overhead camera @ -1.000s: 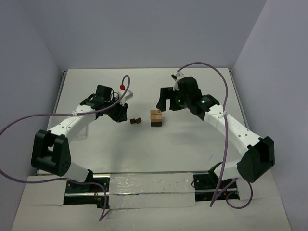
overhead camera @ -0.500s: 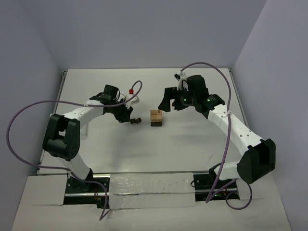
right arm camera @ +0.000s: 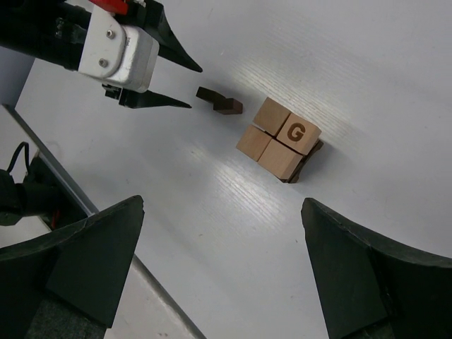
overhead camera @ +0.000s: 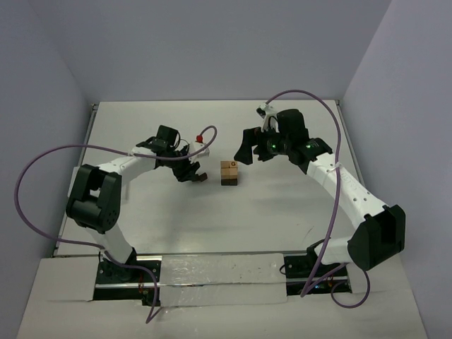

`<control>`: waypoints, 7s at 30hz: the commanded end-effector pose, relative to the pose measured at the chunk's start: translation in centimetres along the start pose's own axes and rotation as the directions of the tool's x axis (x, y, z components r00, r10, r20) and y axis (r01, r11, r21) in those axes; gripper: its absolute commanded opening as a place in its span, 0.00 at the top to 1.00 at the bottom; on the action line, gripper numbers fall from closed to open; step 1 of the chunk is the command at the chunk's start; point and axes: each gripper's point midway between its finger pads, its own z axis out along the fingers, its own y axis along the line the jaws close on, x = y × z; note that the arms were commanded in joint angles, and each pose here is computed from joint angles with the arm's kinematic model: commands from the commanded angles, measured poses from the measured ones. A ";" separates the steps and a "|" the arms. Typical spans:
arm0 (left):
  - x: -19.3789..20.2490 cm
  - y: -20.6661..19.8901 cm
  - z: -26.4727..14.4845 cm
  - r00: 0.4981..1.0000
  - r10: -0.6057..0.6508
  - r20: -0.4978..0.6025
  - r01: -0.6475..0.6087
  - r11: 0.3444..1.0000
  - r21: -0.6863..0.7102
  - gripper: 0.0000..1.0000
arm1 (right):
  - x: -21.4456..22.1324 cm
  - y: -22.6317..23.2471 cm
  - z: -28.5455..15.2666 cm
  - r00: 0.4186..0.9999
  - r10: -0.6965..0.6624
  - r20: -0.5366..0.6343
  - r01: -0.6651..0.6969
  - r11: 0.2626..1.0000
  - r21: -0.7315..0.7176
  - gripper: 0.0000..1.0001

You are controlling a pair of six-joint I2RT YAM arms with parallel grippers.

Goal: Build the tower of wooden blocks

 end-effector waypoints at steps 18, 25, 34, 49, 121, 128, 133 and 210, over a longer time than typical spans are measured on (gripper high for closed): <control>-0.4 0.1 2.6 0.983 0.180 0.022 -0.180 0.983 0.023 0.65 | -2.2 0.3 -1.3 0.994 -0.066 0.081 0.066 0.998 0.003 0.00; 0.2 0.1 2.0 0.988 0.152 -0.002 -0.152 0.988 -0.003 0.81 | -3.6 -0.3 -1.9 0.982 -0.153 0.114 0.147 0.987 0.060 0.00; -3.1 -0.7 -4.6 0.983 -0.113 0.146 0.121 0.991 -0.049 1.00 | -7.7 0.2 -4.2 0.922 -0.333 0.196 0.312 0.941 0.131 0.00; -13.7 -1.8 -18.3 0.379 -0.840 0.389 0.855 0.478 0.199 1.00 | -8.2 14.1 -0.7 0.727 -0.645 0.236 0.682 0.716 -0.145 0.07; -13.1 -6.5 -15.2 0.278 -0.957 0.082 0.837 0.283 0.468 1.00 | -1.2 15.3 6.2 0.749 -0.649 -0.132 0.564 0.730 -0.387 0.60; -13.2 -6.4 -15.2 0.274 -0.958 0.078 0.837 0.278 0.472 1.00 | -0.9 15.2 6.3 0.746 -0.649 -0.147 0.561 0.732 -0.386 0.51; -13.2 -6.5 -15.2 0.273 -0.959 0.072 0.834 0.273 0.480 1.00 | -0.7 15.1 6.4 0.743 -0.652 -0.150 0.563 0.730 -0.387 0.43; -5.3 3.1 -17.7 0.412 -0.861 0.297 0.837 0.487 0.250 0.01 | 4.4 -2.5 11.6 0.286 -0.873 -0.396 0.729 0.466 -0.501 0.91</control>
